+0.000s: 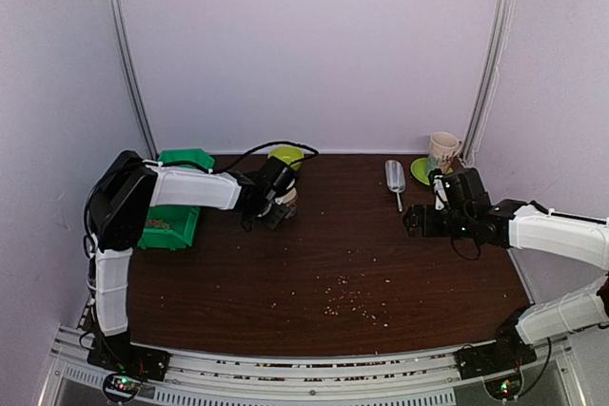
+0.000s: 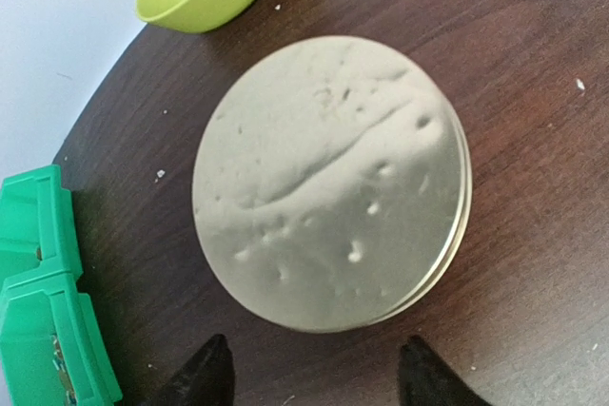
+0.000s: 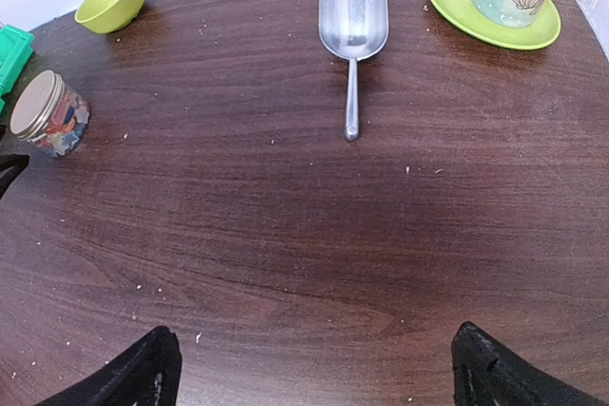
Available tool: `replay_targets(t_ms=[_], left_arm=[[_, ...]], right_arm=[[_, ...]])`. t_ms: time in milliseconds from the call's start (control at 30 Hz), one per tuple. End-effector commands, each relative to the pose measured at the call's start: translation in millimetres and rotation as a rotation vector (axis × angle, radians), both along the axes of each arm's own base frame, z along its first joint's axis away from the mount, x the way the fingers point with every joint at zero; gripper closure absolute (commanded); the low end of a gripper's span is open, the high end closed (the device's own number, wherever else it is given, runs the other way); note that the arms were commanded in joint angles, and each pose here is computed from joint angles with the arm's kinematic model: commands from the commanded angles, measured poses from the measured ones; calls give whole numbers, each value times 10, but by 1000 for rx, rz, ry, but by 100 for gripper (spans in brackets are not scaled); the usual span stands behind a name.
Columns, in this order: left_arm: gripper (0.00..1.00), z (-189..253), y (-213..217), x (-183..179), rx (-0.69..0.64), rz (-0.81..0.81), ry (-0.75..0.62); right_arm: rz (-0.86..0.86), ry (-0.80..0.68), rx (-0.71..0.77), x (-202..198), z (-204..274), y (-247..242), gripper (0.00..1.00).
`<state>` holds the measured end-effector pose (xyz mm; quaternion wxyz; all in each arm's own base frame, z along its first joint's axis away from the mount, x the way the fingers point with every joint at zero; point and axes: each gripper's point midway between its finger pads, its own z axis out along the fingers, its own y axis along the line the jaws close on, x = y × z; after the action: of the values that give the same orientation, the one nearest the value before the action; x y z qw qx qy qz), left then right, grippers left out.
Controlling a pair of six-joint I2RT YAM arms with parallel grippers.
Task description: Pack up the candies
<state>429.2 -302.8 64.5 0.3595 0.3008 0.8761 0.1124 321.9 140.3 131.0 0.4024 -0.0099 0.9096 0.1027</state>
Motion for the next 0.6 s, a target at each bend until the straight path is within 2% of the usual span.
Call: replay_targets(t_ms=[0,200,333,567], left_arm=[[33,389,31,3,-72,23,-53],[3,735,-140,-6,-130,-15,-100],[2,773,-302,103,-91,-43,-120],[2,475,-516,382,14,-64,-106]], right_arm=[[17,-10,-1,28,39,50,1],[30,-8,1,37,36,108,1],[39,-2,2,36,16,145,1],[47,-2,-5,12,21,157,1]])
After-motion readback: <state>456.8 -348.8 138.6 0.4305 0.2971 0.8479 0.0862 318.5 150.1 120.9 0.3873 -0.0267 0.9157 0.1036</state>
